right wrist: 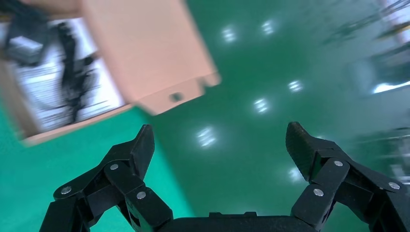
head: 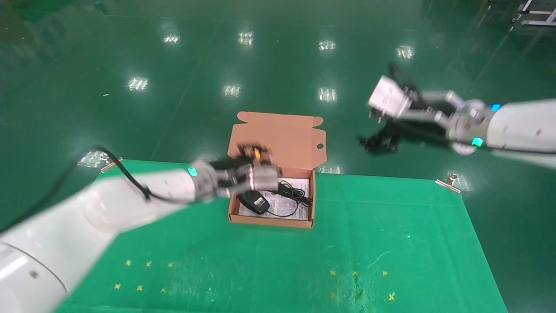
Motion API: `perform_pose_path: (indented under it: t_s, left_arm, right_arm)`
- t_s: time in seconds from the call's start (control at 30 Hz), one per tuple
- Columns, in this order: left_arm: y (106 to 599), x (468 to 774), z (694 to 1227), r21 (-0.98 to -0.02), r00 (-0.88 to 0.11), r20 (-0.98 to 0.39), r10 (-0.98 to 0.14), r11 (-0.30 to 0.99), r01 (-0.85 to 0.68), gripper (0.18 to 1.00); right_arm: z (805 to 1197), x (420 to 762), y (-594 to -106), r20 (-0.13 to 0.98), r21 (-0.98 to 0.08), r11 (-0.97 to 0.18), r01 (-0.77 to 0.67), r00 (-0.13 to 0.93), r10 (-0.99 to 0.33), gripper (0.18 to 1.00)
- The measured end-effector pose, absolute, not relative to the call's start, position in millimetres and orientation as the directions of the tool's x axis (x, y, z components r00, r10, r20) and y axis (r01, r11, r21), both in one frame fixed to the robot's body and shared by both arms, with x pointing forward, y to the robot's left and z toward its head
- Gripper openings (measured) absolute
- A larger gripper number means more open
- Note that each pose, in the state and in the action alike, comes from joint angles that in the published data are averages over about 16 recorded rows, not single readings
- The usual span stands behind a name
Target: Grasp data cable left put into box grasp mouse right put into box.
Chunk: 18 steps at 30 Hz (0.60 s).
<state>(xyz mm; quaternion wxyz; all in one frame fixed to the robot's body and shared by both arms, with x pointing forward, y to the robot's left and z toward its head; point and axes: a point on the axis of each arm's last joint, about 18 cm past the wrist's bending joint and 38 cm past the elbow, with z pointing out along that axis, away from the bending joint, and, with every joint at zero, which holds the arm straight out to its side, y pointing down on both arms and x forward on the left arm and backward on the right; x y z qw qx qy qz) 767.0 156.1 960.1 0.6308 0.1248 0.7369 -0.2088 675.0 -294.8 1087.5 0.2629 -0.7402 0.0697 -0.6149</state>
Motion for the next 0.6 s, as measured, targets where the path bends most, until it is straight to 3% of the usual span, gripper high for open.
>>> perform_pose_path:
  t_s: [0.33, 0.6]
  left_arm:
    - [186, 761, 999, -0.268, -0.165, -0.962, -0.216, 0.862, 0.431, 0.738]
    - [202, 744, 987, -0.432, -0.286, -0.899, -0.332, 0.780, 0.453, 0.879]
  right_arm:
    - [1107, 665, -303, 0.932, -0.346, -0.914, 0.211, 0.188, -0.309, 1.001]
    - [1083, 659, -302, 0.898, -0.397, -0.892, 0.215, 0.291, -0.329, 1.001]
